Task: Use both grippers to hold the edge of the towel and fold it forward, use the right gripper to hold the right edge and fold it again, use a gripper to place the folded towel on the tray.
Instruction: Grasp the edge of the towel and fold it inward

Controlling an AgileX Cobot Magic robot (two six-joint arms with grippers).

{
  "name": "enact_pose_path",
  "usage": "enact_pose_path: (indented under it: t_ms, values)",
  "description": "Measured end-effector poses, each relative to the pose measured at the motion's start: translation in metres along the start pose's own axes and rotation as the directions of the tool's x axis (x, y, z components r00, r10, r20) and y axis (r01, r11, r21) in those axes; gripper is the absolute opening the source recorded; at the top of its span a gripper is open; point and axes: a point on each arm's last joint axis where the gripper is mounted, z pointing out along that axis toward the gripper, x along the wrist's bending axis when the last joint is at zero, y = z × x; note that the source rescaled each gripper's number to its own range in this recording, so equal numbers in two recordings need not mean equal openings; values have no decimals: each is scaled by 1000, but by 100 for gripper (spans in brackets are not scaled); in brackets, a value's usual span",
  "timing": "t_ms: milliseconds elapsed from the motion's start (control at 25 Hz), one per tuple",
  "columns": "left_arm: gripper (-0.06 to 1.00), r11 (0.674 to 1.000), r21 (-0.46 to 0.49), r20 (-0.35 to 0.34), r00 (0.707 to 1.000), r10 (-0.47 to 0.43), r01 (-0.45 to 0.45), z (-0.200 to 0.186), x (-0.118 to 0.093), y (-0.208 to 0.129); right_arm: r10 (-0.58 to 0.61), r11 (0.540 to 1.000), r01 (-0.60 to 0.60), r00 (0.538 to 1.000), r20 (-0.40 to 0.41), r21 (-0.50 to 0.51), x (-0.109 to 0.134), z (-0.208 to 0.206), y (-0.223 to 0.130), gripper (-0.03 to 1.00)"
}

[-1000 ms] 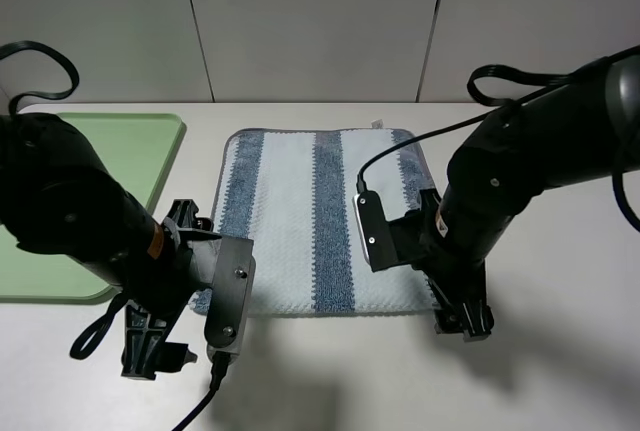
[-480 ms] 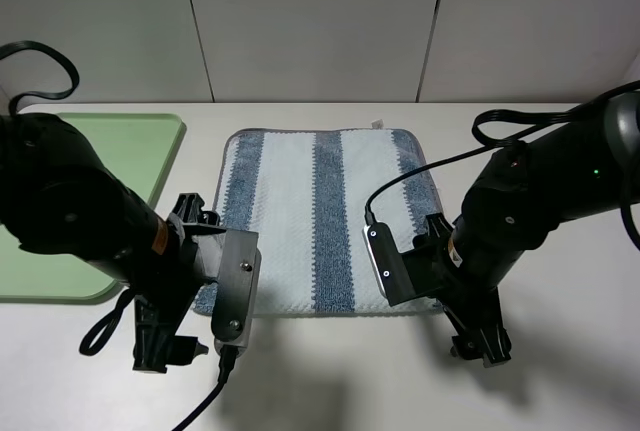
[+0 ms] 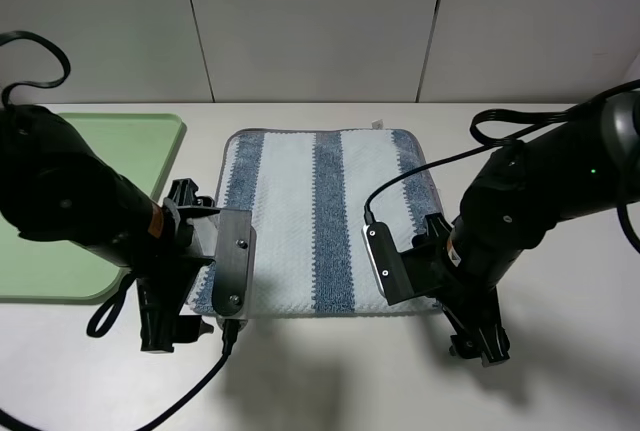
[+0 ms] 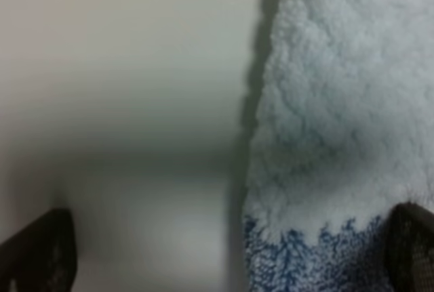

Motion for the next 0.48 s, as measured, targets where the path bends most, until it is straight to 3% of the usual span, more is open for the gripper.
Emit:
enact_pose_path:
  t_ms: [280, 480]
  values:
    - [92, 998, 57, 70, 998, 3, -7, 25, -6, -3, 11, 1000, -11, 1000, -10, 0, 0, 1, 0, 100]
    - [91, 999, 51, 73, 997, 6, -10, 36, -7, -2, 22, 1000, -22, 1000, -13, -4, 1, 1, 1, 100]
